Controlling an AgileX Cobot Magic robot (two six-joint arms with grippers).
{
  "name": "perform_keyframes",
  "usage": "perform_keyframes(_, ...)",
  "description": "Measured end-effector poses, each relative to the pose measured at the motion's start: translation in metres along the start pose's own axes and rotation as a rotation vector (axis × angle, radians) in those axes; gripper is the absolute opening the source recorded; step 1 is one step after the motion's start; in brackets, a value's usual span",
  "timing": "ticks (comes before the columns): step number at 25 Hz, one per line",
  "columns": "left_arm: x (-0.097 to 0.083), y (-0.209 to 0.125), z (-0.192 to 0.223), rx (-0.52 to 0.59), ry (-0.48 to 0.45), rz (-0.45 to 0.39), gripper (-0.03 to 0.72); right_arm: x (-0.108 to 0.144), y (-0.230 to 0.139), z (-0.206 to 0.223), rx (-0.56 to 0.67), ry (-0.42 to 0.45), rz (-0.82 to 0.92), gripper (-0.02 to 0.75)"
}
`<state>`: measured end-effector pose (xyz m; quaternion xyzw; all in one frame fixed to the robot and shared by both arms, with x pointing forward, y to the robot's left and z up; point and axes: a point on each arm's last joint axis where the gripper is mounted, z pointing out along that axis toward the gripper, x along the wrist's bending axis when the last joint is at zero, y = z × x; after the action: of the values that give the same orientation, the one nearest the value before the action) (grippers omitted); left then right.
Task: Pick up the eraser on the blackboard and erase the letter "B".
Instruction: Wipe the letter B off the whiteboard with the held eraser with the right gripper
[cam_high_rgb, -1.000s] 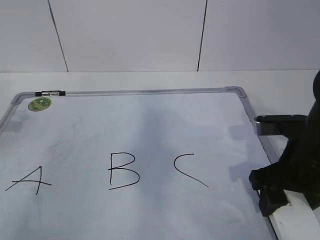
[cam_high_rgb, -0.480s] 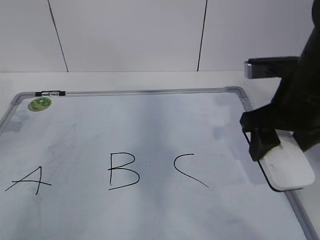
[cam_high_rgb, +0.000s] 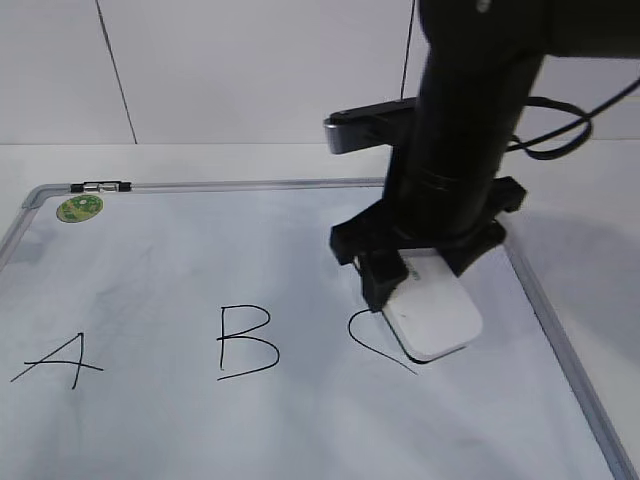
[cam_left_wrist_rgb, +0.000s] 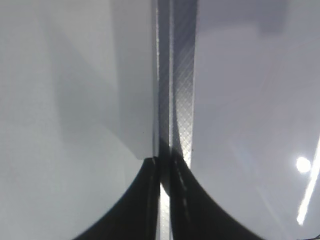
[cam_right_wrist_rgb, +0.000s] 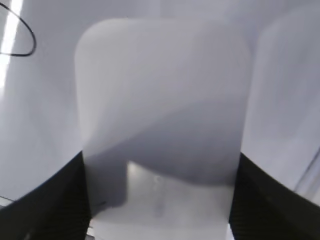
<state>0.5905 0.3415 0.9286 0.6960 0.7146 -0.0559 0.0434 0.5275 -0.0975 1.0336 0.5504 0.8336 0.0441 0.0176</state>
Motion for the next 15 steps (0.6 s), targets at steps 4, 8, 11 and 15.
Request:
perform_keyframes(4, 0.001, 0.000, 0.000, 0.000, 0.000, 0.000, 0.019, 0.026, 0.023, 0.008, -0.020, 0.010, -0.081, 0.524)
perform_keyframes(8, 0.001, 0.000, 0.000, 0.000, 0.000, 0.000, 0.019, 0.048, 0.044, 0.023, -0.026, 0.015, -0.128, 0.524)
perform_keyframes(11, 0.001, 0.000, 0.000, 0.000, 0.000, 0.000, 0.019, 0.062, 0.056, 0.034, -0.025, 0.036, -0.145, 0.524)
perform_keyframes(15, 0.001, 0.000, 0.000, 0.002, -0.001, 0.000, 0.019, 0.082, 0.065, 0.050, -0.009, 0.076, -0.158, 0.524)
